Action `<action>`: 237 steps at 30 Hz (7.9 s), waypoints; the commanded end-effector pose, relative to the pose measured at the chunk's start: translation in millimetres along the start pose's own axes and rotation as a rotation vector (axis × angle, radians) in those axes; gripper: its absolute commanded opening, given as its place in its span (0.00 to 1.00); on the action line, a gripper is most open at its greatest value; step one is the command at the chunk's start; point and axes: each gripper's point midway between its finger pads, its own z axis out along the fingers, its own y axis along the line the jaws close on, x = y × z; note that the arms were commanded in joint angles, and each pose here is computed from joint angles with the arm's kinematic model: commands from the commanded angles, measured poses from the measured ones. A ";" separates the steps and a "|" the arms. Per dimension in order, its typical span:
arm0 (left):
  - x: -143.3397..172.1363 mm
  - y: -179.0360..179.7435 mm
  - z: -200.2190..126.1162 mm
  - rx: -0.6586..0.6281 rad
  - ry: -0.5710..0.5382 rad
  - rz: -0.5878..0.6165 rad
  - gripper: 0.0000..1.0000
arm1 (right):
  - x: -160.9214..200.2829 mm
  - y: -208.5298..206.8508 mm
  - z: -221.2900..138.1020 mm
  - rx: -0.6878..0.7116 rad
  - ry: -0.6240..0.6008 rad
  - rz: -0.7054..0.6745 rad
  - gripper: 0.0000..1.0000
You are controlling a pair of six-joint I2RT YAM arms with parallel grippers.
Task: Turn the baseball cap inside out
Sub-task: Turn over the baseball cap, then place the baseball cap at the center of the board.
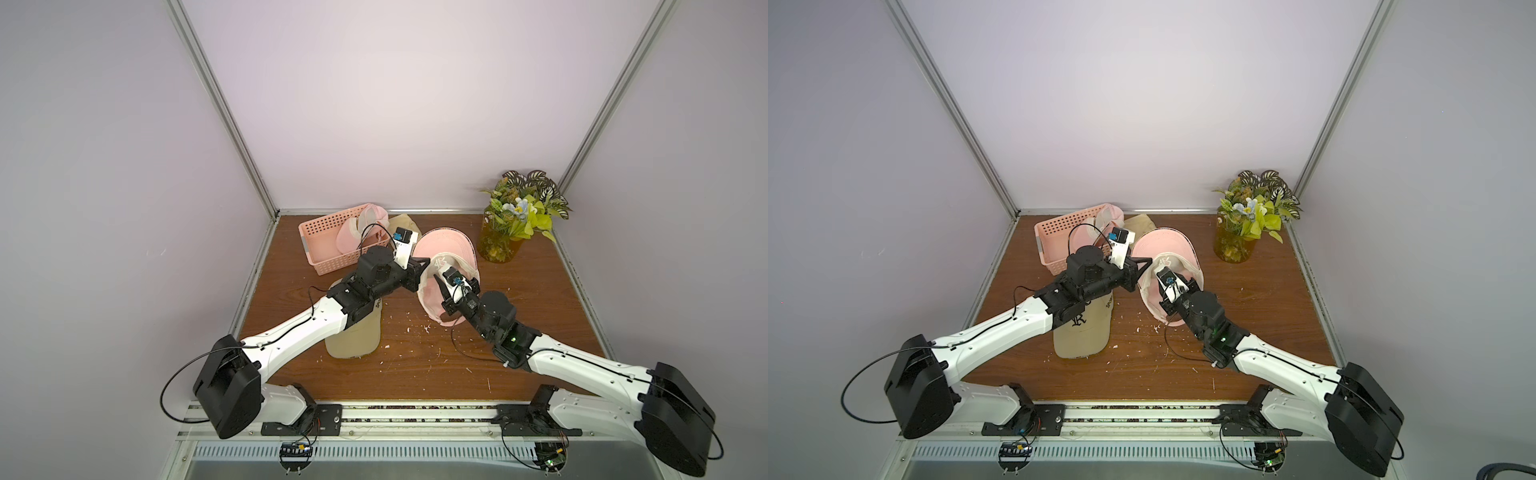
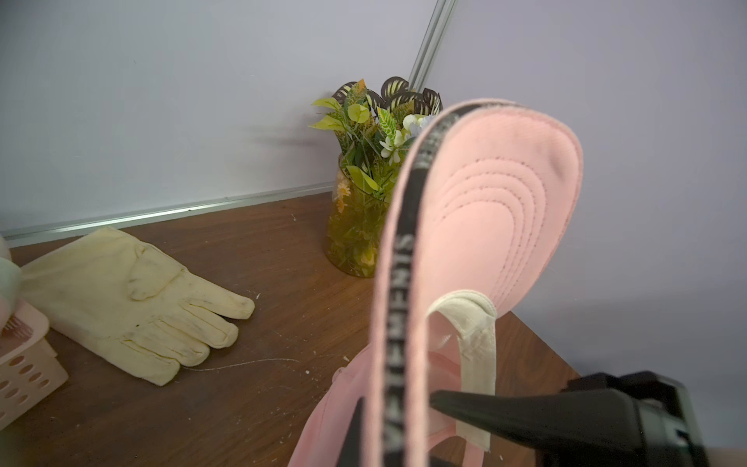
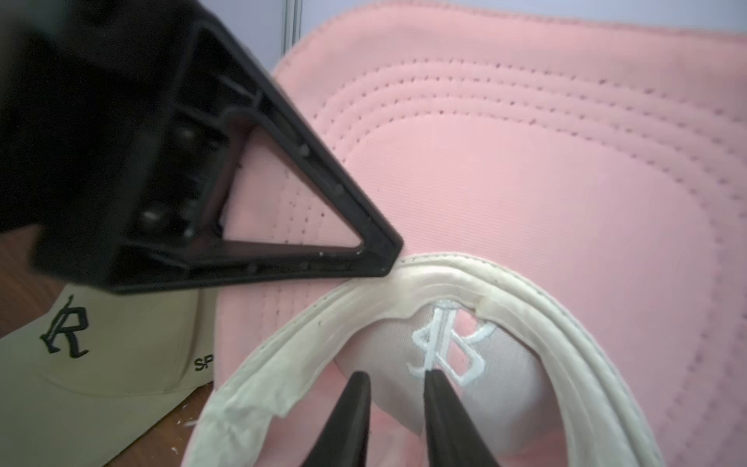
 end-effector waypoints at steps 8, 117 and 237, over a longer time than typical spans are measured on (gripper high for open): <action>-22.0 -47.2 -24.6 0.250 -0.024 -0.091 0.00 | 4.8 -46.0 35.8 0.229 0.018 0.049 0.31; -10.9 1.2 4.7 0.089 -0.034 -0.106 0.00 | 134.9 11.2 16.2 -0.065 0.549 0.130 0.57; 55.6 54.6 -108.3 -0.225 -0.236 -0.088 0.83 | -0.5 -19.9 29.9 -0.518 0.165 0.954 0.00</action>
